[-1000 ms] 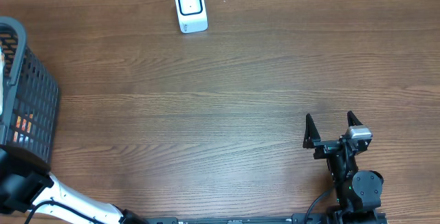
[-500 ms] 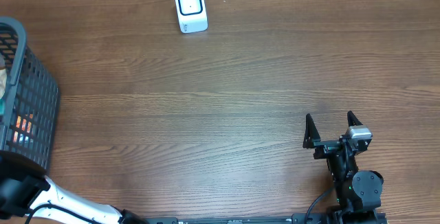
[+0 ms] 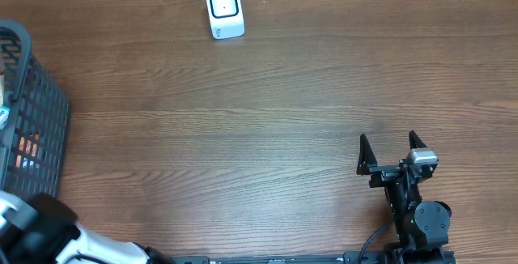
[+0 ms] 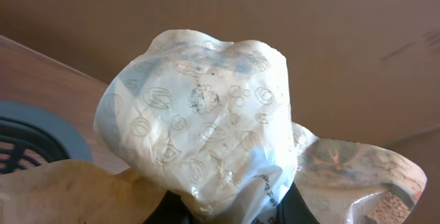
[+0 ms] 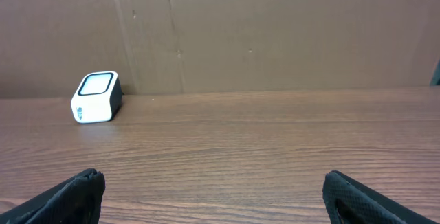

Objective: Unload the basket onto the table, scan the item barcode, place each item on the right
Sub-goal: 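Lift the clear bag out and carry it toward the scanner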

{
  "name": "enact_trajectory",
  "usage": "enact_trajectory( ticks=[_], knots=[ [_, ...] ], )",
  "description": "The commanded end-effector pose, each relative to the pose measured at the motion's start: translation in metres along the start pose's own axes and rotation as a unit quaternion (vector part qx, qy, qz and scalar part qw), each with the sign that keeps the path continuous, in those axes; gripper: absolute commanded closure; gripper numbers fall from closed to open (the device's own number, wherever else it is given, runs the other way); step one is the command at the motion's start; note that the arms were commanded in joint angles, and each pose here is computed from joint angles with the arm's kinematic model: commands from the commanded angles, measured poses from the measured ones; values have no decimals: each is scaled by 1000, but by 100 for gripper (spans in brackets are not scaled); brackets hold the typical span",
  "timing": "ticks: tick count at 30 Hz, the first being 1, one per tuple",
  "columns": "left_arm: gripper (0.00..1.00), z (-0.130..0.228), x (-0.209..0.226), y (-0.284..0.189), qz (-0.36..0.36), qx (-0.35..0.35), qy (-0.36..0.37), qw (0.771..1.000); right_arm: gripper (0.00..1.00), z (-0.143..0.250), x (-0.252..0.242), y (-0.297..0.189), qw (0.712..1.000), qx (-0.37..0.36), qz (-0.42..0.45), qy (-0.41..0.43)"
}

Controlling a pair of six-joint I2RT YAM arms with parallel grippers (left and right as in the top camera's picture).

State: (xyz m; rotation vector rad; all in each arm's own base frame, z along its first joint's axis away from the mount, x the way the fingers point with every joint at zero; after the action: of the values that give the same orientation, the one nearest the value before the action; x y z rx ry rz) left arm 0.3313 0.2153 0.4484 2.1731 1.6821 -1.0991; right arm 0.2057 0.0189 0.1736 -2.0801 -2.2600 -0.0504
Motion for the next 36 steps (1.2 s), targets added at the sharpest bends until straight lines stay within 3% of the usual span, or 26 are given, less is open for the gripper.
enact_trajectory(
  ticks=[1, 6, 10, 16, 22, 26, 36],
  knots=[
    [96, 1, -43, -7, -99, -19, 58, 993, 0, 2, -2, 0, 1000, -1, 6, -1],
    [96, 23, -90, 23, -134, 9, 112, 985, 0, 2, -2, 0, 1000, -1, 6, -1],
    [96, 58, -117, 60, -158, 70, 142, 975, 0, 2, -2, 0, 1000, -1, 6, -1],
    [96, 136, -159, 123, -173, 198, 215, 941, 0, 2, -2, 0, 1000, -1, 6, -1],
    [96, 225, -192, 185, -139, 322, 274, 895, 0, 2, -2, 0, 1000, -1, 6, -1],
    [96, 281, -193, 228, -135, 393, 280, 865, 0, 2, -2, 0, 1000, -1, 6, -1],
    [96, 382, -154, 292, -195, 502, 224, 812, 0, 2, -2, 0, 1000, -1, 6, -1]
  ],
)
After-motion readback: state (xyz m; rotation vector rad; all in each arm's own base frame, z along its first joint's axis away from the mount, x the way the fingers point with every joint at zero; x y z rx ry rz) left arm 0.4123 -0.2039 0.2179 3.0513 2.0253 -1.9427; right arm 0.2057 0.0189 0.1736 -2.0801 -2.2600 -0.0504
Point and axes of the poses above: each gripper's point midway between its finger pads, its own y axis out along the fingers, its own x axis along the line the jaws close on, z = x × y, the point moved 4 cm from there along -y, back along the fingers
